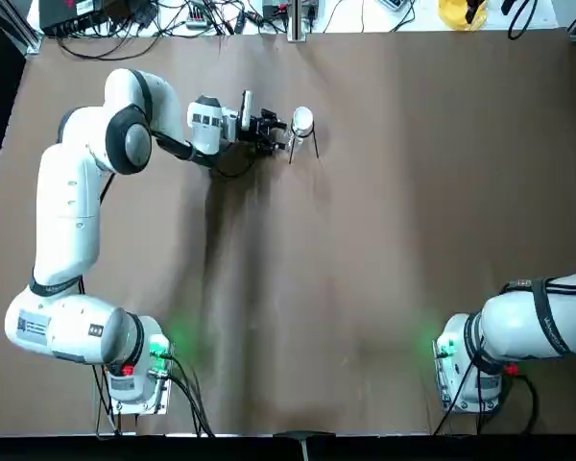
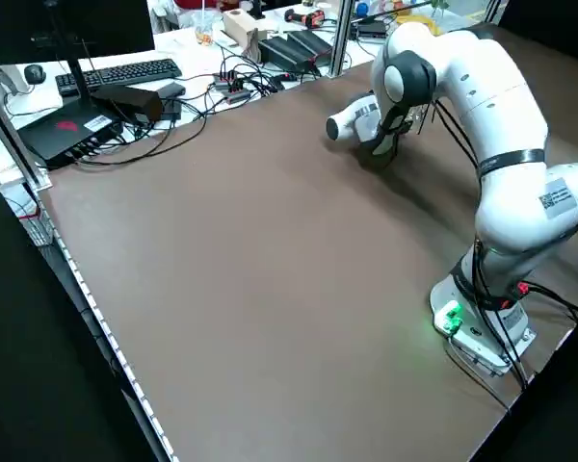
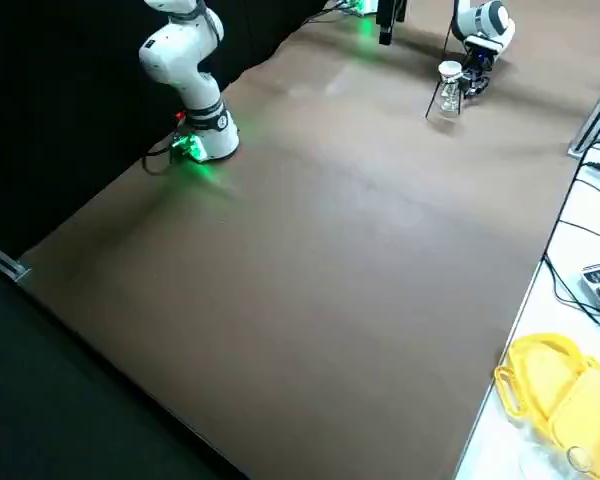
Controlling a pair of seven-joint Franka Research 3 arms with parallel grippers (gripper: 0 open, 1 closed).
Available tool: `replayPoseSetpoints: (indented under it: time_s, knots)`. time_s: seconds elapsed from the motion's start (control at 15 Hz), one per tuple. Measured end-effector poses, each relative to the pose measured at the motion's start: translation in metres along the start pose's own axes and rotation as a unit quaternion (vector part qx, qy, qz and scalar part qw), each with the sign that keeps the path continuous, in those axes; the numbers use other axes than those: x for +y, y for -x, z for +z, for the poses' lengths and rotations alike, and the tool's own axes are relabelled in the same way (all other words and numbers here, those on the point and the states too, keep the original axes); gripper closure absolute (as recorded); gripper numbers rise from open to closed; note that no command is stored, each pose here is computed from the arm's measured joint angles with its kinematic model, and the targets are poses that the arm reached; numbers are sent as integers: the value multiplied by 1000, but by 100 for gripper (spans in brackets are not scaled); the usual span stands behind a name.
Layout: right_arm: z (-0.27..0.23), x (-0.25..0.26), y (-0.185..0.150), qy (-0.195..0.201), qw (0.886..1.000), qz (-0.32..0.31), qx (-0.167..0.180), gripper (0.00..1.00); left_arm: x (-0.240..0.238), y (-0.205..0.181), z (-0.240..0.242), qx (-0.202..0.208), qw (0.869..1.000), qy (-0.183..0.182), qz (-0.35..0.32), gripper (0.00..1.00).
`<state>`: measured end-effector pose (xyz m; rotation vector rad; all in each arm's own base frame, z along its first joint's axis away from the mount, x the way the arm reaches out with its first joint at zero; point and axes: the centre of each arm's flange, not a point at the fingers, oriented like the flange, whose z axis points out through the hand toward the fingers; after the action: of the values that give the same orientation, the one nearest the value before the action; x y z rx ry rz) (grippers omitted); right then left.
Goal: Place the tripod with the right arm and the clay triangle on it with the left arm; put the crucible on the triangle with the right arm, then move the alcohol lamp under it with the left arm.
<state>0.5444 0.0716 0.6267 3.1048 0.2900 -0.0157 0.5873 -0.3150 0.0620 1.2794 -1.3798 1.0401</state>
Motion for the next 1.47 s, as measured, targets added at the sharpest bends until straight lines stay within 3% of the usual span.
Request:
replayPoseSetpoints:
  time_s: [1.47]
  knots:
    - [0, 1, 0, 0, 1000, 1, 0, 0, 15, -3, 28, 0, 1000, 22, 1, 28]
